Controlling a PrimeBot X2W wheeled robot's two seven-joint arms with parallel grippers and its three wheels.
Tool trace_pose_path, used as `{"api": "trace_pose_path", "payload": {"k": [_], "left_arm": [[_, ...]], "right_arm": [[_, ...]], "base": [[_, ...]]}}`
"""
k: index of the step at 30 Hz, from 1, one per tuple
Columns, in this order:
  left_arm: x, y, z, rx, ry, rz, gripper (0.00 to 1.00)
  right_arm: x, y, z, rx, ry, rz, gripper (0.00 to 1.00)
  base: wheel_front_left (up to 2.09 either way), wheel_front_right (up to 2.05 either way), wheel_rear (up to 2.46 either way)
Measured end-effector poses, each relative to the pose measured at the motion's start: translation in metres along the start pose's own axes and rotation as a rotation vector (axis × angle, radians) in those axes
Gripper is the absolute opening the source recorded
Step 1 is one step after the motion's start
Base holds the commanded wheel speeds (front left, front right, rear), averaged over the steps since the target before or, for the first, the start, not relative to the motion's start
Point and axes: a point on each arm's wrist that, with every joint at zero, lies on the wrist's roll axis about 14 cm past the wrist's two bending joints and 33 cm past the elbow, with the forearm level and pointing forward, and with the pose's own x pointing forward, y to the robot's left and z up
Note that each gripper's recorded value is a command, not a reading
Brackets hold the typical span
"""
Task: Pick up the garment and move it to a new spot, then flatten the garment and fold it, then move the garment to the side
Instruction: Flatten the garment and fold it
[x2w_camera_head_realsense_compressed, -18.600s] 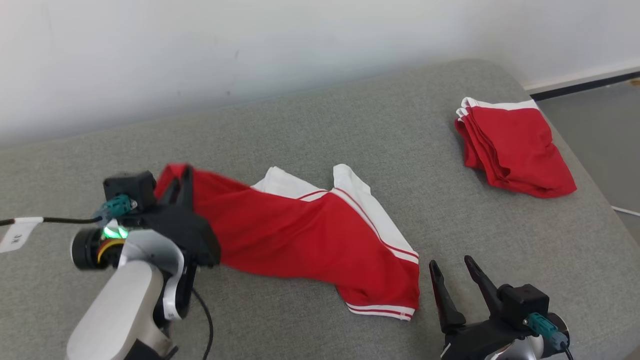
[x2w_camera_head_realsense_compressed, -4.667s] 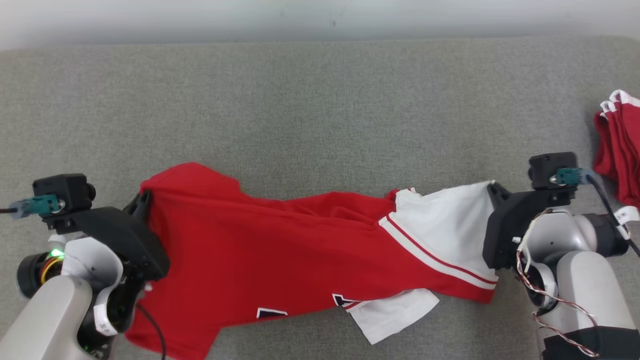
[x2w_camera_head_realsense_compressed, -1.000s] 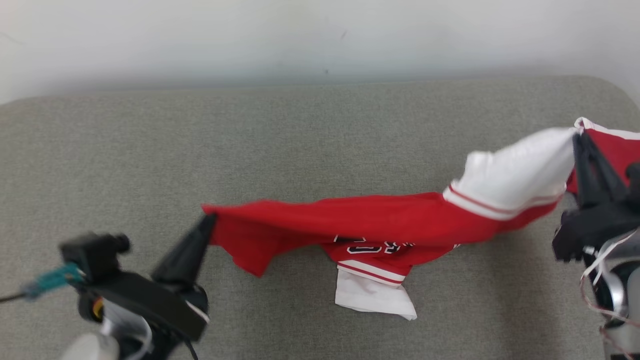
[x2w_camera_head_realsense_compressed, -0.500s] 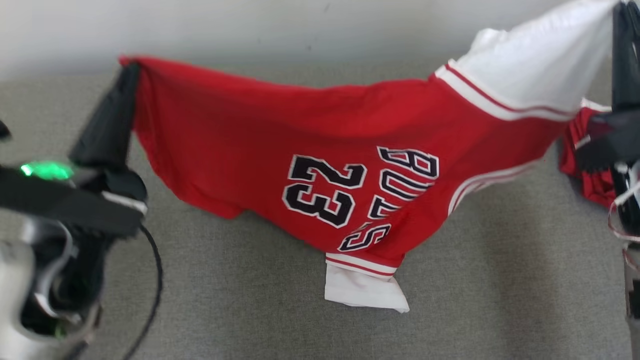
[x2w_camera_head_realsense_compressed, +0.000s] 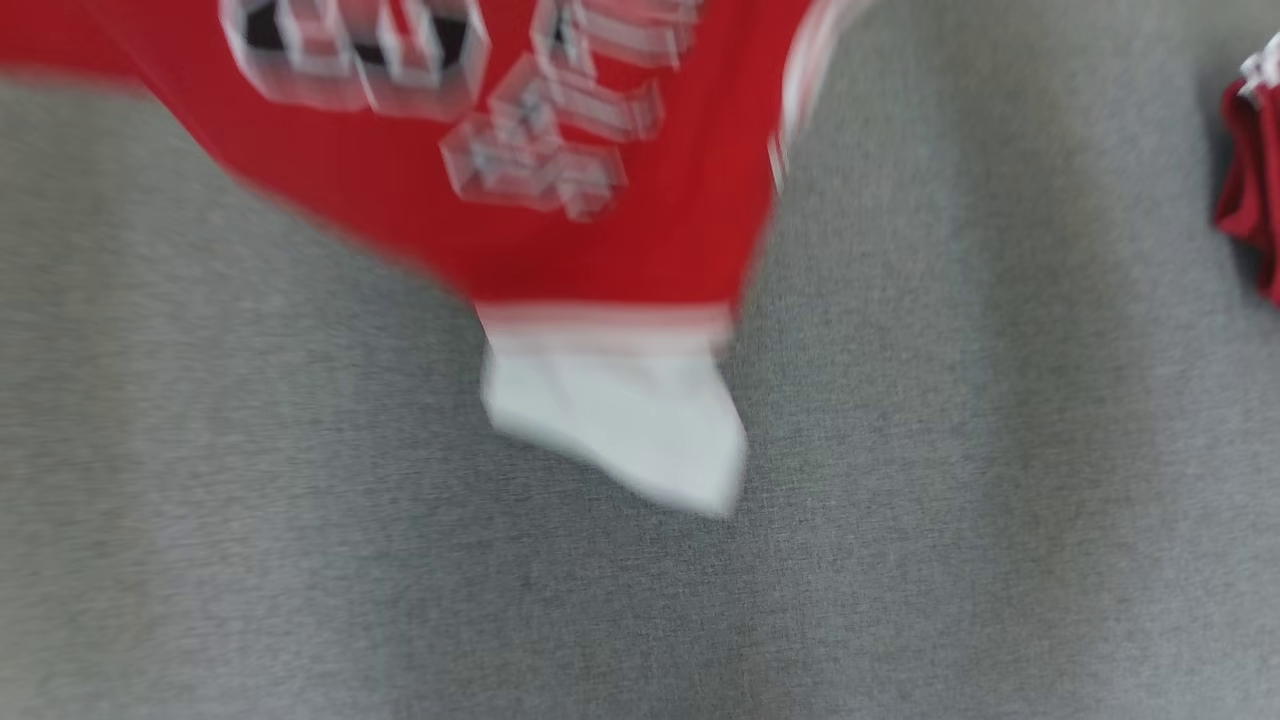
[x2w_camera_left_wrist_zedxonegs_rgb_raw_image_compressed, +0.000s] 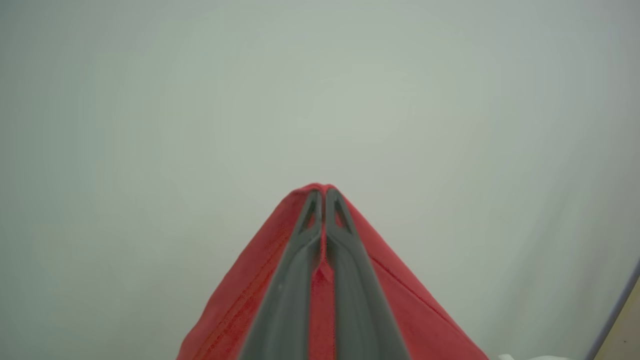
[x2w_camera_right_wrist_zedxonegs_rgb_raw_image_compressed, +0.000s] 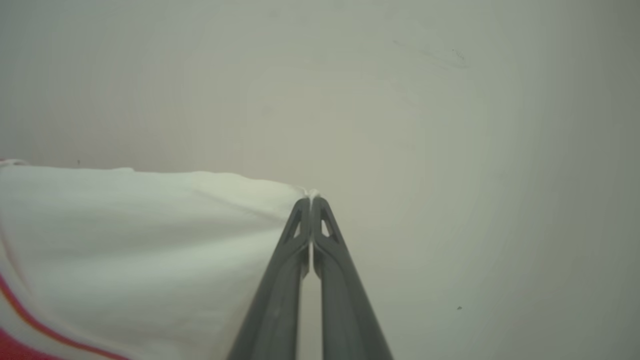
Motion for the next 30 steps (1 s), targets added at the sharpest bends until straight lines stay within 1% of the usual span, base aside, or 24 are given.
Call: {"api": "trace_pose_path", "payload": {"k": [3, 5, 8, 10, 12, 13, 14, 16, 19, 20, 21, 22, 23, 26, 29, 30], "left_arm": [[0.017, 0.017, 0.001, 0.022, -0.091, 0.015, 0.0], [0.025, 0.022, 0.006, 0.02, -0.162, 0.011, 0.0], [0.033, 0.022, 0.025, -0.008, -0.29, -0.012, 0.0], [0.035, 0.023, 0.037, -0.048, -0.37, -0.022, 0.0], [0.036, 0.02, 0.037, -0.063, -0.381, -0.046, 0.0], [0.035, 0.019, 0.031, -0.063, -0.361, -0.076, 0.0], [0.035, 0.021, 0.024, -0.054, -0.34, -0.08, 0.0], [0.029, 0.029, -0.005, -0.026, -0.264, -0.085, 0.0], [0.008, 0.054, -0.074, 0.009, -0.092, -0.037, 0.0], [0.008, 0.054, -0.074, 0.009, -0.092, -0.037, 0.0], [-0.014, 0.068, -0.116, 0.015, 0.009, -0.008, 0.0], [-0.026, 0.075, -0.132, 0.013, 0.053, 0.013, 0.0], [-0.026, 0.075, -0.132, 0.013, 0.053, 0.013, 0.0], [-0.055, 0.083, -0.156, -0.026, 0.105, 0.056, 0.0], [-0.084, 0.077, -0.172, -0.085, 0.157, 0.073, 0.0], [-0.096, 0.075, -0.177, -0.119, 0.177, 0.092, 0.0]], "right_arm": [[0.021, -0.012, 0.008, -0.054, -0.082, -0.04, 0.0], [0.031, -0.024, 0.025, -0.103, -0.164, -0.072, 0.0], [0.037, -0.047, 0.056, -0.176, -0.289, -0.137, 0.0], [0.038, -0.061, 0.075, -0.21, -0.347, -0.181, 0.0], [0.039, -0.064, 0.087, -0.251, -0.376, -0.188, 0.0], [0.042, -0.058, 0.079, -0.269, -0.353, -0.164, 0.0], [0.043, -0.054, 0.07, -0.284, -0.327, -0.146, 0.0], [0.045, -0.047, 0.042, -0.308, -0.257, -0.104, 0.0], [0.036, -0.02, -0.031, -0.328, -0.089, 0.008, 0.0], [0.036, -0.02, -0.031, -0.328, -0.089, 0.008, 0.0], [0.021, 0.0, -0.077, -0.309, 0.018, 0.078, 0.0], [0.014, 0.007, -0.091, -0.301, 0.048, 0.104, 0.0], [0.014, 0.007, -0.091, -0.301, 0.048, 0.104, 0.0], [-0.002, 0.016, -0.107, -0.255, 0.09, 0.141, 0.0], [-0.024, 0.018, -0.115, -0.218, 0.132, 0.162, 0.0], [-0.032, 0.019, -0.118, -0.198, 0.152, 0.167, 0.0]], "base": [[0.0, 0.0, 0.0], [0.0, 0.0, 0.0], [0.0, 0.0, 0.0], [0.0, 0.0, 0.0], [0.0, 0.0, 0.0], [0.0, 0.0, 0.0], [0.0, 0.0, 0.0], [0.0, 0.0, 0.0], [0.0, 0.0, 0.0], [0.0, 0.0, 0.0], [0.0, 0.0, 0.0], [0.0, 0.0, 0.0], [0.0, 0.0, 0.0], [0.0, 0.0, 0.0], [0.0, 0.0, 0.0], [0.0, 0.0, 0.0]]}}
